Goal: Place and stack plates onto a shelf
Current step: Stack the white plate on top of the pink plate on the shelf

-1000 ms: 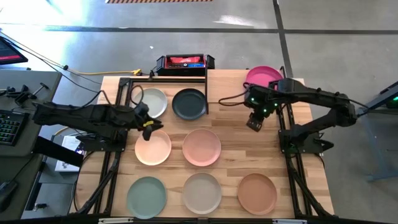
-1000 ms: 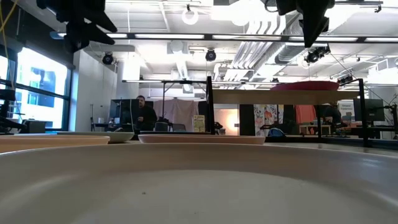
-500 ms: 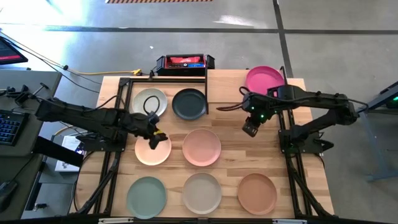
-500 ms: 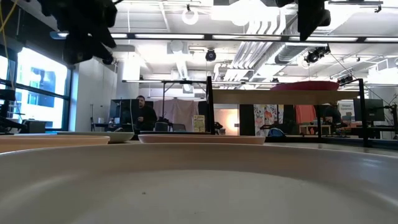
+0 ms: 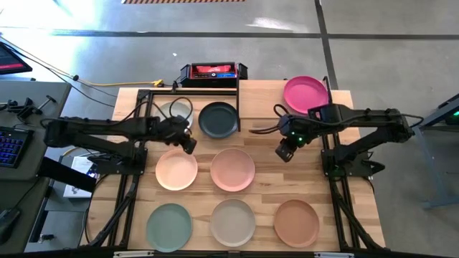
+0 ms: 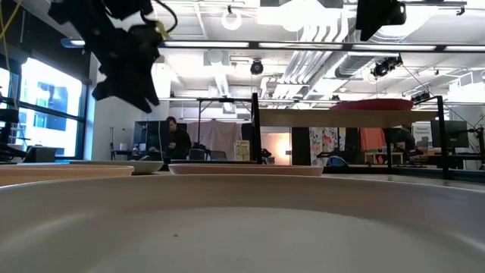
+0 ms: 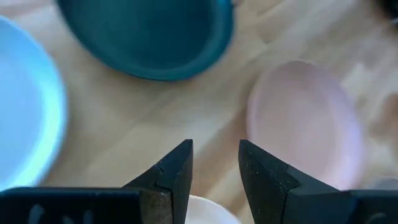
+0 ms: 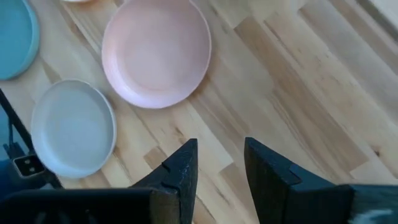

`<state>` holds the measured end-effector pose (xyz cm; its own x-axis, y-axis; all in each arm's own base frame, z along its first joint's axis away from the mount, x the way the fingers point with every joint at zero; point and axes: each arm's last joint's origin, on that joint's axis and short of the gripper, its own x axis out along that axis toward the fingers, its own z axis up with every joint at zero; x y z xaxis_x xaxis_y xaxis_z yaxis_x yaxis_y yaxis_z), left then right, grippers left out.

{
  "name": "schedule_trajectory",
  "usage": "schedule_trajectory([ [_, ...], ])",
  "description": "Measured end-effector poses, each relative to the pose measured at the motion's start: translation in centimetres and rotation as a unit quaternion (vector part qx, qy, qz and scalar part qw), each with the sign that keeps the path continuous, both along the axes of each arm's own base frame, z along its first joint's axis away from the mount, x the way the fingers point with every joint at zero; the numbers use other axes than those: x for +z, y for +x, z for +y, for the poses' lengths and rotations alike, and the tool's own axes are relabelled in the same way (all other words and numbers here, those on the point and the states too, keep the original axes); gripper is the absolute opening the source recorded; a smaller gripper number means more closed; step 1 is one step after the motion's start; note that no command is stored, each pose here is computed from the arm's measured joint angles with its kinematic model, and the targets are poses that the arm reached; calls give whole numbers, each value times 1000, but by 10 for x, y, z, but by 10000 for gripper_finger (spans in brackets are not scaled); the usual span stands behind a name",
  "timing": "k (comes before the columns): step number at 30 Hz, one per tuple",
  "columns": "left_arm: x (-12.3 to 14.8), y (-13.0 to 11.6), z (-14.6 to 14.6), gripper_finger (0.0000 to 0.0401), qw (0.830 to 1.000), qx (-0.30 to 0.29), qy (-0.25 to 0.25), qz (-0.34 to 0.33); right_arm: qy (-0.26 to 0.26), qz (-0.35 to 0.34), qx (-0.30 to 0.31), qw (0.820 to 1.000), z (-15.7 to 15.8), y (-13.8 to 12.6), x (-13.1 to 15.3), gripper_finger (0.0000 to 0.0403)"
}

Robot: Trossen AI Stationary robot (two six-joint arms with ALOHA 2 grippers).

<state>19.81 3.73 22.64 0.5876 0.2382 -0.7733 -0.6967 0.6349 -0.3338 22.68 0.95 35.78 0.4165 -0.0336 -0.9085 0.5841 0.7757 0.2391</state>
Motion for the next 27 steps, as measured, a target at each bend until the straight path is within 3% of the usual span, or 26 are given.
schedule_trajectory([
  [10, -19, -10, 31, 117, 993, 25, 12, 113, -22, -10, -4, 1000, 0, 2, 1, 110],
  [27, -56, 1, 48, 117, 973, 18, 25, 229, -37, -8, 30, 999, 0, 1, 1, 110],
])
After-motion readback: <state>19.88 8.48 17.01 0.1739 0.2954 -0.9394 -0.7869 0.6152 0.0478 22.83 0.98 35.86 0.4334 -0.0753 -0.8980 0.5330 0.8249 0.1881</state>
